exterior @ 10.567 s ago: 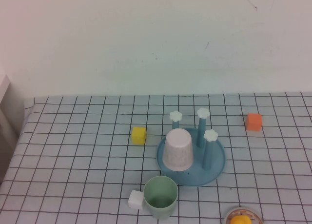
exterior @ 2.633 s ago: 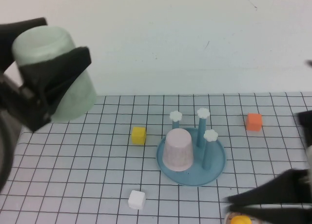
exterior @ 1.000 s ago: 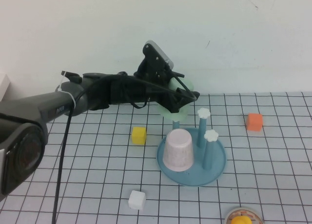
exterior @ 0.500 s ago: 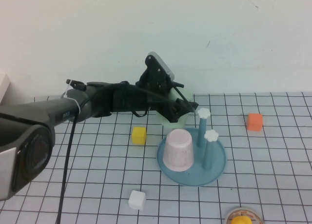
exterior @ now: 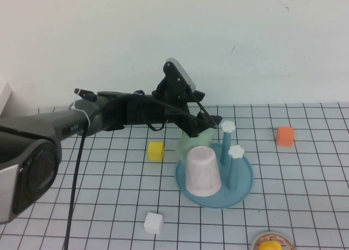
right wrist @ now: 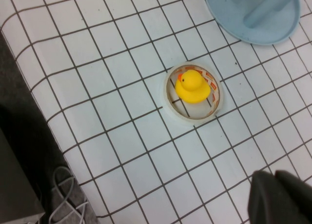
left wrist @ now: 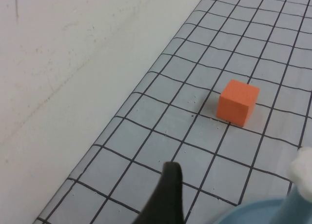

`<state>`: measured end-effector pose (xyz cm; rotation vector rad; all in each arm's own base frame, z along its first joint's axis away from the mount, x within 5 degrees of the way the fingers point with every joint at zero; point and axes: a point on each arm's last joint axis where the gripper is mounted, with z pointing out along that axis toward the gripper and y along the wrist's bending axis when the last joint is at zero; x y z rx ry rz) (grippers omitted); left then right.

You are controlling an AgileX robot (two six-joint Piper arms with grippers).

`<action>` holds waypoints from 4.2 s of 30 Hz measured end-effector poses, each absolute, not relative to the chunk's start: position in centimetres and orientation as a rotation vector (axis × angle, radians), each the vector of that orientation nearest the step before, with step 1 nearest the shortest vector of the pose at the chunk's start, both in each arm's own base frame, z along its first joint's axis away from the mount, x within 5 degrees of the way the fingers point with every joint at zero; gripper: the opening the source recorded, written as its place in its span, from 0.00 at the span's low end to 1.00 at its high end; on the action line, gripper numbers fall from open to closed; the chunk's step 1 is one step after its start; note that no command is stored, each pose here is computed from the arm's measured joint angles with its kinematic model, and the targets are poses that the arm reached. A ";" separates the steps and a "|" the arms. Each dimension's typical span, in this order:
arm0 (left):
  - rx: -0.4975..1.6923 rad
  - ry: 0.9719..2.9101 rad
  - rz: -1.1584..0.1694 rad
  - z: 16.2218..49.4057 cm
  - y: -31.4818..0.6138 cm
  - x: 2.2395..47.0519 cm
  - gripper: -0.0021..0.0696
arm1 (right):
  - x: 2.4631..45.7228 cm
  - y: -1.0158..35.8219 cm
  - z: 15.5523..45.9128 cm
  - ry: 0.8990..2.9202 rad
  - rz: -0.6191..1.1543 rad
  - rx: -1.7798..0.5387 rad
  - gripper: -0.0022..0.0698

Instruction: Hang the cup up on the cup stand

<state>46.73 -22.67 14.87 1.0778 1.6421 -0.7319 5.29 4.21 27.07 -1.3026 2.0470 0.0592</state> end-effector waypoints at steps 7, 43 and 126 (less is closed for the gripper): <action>1.039 1.633 -0.644 18.1 -22.2 46.9 0.86 | 5.3 4.2 27.1 2.048 0.061 -1.303 0.03; 0.907 1.525 0.098 53.2 -5.2 18.5 0.03 | 5.4 5.1 27.2 1.971 0.147 -1.269 0.03; 0.199 1.734 0.236 18.5 0.1 5.5 0.03 | 5.4 5.0 27.1 1.976 0.144 -1.271 0.03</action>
